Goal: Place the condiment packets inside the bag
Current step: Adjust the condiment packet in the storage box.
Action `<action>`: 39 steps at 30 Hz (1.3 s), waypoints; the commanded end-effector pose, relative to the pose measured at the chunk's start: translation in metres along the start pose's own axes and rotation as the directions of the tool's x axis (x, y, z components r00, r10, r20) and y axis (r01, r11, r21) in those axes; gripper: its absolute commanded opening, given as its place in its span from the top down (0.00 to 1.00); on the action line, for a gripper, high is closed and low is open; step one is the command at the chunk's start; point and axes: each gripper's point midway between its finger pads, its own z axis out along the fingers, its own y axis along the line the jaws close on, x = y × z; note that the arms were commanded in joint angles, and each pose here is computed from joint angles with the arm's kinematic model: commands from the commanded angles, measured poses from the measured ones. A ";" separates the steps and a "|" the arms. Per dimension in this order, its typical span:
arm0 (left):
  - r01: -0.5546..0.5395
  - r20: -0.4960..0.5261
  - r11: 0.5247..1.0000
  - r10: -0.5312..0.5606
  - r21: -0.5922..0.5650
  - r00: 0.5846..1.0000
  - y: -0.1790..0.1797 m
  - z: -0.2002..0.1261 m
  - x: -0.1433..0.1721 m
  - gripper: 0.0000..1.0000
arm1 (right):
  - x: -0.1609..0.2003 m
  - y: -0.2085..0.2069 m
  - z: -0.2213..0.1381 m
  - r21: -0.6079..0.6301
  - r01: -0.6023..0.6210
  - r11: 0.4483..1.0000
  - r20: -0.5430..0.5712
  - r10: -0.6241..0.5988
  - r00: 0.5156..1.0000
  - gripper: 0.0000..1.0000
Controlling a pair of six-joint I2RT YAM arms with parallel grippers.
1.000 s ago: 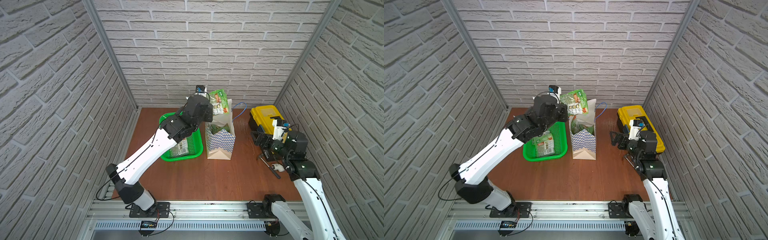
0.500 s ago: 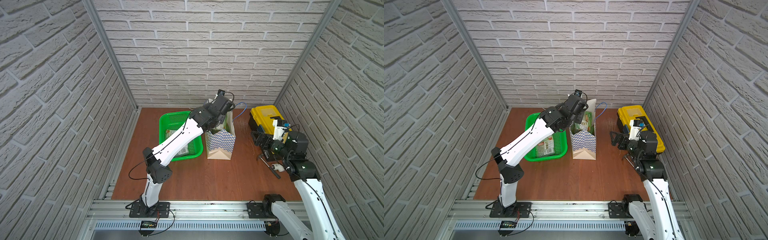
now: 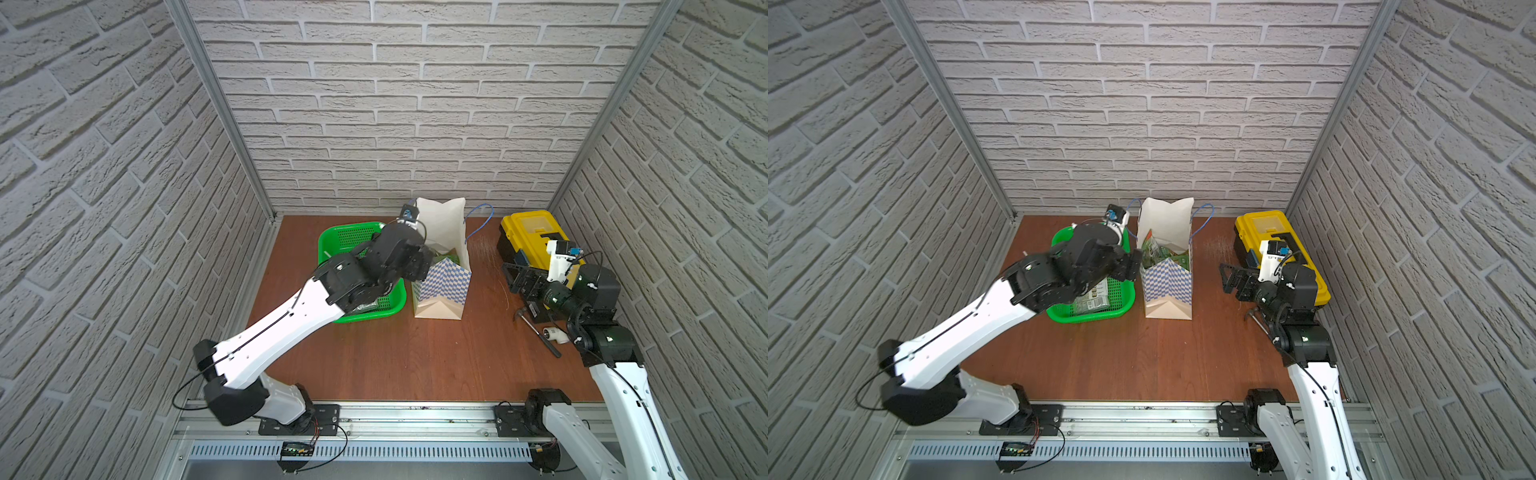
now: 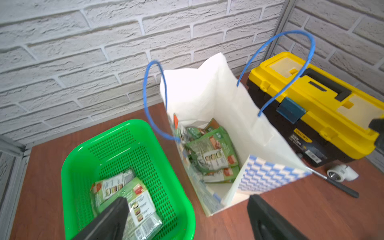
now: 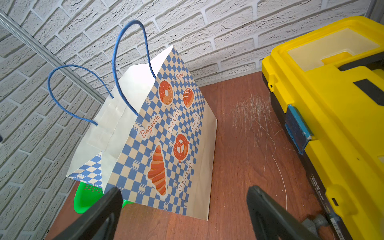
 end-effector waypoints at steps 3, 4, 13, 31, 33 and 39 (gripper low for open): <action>0.142 0.048 0.989 -0.140 -0.033 0.989 0.049 -0.016 0.025 0.03 | -0.011 0.009 -0.005 -0.033 0.016 0.999 0.030 -0.015 0.999 0.03; 0.160 0.033 0.986 -0.158 -0.041 0.987 0.057 -0.017 0.034 0.03 | -0.011 0.010 -0.005 -0.036 0.012 0.999 0.031 -0.011 0.999 0.03; 0.299 -0.108 0.946 -0.313 -0.128 0.944 0.113 -0.005 0.119 0.02 | -0.015 0.021 -0.010 -0.084 -0.017 0.996 0.041 0.021 0.999 0.02; 0.417 -0.300 0.851 -0.508 -0.318 0.808 0.150 0.089 0.191 0.02 | -0.032 0.061 -0.002 -0.211 0.033 0.977 0.043 -0.024 0.999 0.00; 0.411 -0.319 0.841 -0.521 -0.352 0.792 0.155 0.099 0.196 0.02 | -0.031 0.064 0.001 -0.220 0.039 0.975 0.041 -0.031 0.999 0.00; 0.361 -0.369 0.800 -0.557 -0.480 0.744 0.171 0.120 0.220 0.02 | -0.020 0.066 0.012 -0.222 0.059 0.973 0.010 -0.058 0.998 0.00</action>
